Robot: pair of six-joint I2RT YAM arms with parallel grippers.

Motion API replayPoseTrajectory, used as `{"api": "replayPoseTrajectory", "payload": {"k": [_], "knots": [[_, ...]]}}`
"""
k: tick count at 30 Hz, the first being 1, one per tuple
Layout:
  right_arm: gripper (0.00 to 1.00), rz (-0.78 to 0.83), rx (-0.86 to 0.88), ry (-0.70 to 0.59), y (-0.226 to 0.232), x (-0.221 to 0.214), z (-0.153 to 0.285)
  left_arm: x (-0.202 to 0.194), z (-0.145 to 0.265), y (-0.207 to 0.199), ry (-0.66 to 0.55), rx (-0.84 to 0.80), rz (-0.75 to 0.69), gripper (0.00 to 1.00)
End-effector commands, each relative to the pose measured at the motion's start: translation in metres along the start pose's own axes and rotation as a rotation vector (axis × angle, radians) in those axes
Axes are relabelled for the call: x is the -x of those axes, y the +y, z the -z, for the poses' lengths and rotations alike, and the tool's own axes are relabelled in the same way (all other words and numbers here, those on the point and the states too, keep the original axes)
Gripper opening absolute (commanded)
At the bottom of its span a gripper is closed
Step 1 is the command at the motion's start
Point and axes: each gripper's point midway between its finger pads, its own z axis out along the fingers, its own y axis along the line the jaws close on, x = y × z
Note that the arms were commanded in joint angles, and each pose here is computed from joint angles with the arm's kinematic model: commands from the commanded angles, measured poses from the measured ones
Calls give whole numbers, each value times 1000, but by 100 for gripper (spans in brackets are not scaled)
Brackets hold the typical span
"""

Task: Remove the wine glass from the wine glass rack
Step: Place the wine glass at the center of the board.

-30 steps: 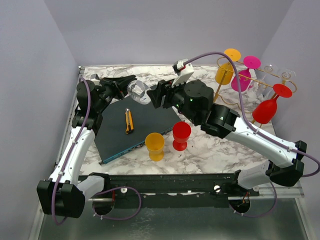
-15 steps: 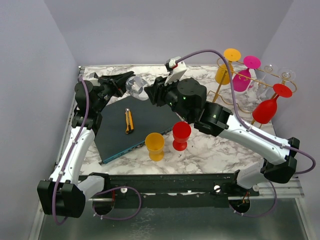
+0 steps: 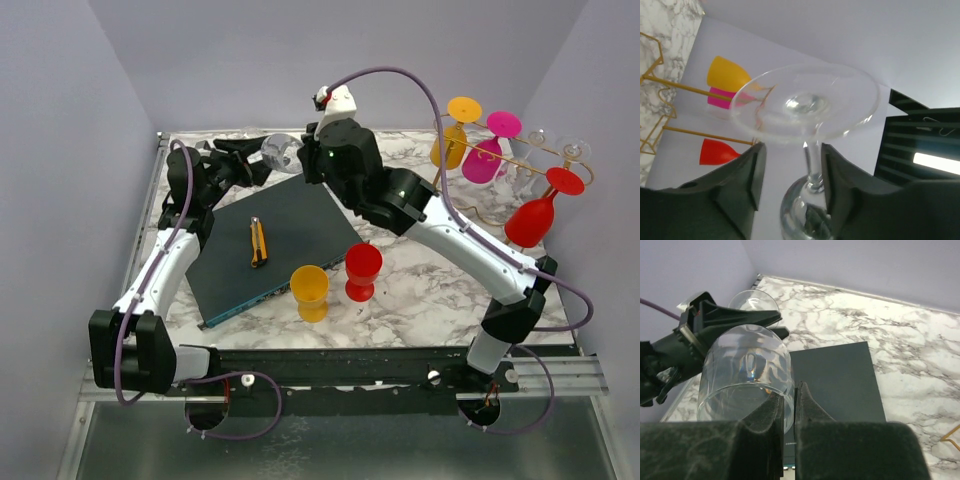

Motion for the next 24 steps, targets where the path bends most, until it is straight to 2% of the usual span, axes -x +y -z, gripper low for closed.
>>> {"api": "replayPoseTrajectory", "payload": {"k": [1, 5, 9, 10, 17, 24], "knots": [[1, -75, -82, -84, -29, 41, -17, -16, -10, 2, 124, 21, -104, 61], [1, -75, -127, -81, -50, 47, -39, -7, -24, 15, 140, 53, -141, 77], [1, -77, -194, -56, -84, 46, -69, 1, -30, 33, 147, 93, -178, 97], [1, -84, -203, -39, -91, 41, -77, 4, -31, 39, 143, 108, -194, 99], [1, -108, -277, 39, -150, 17, -124, 12, -29, 62, 141, 208, -368, 99], [1, -100, -338, 139, -184, -17, -138, 21, -29, 65, 125, 271, -533, 99]]}}
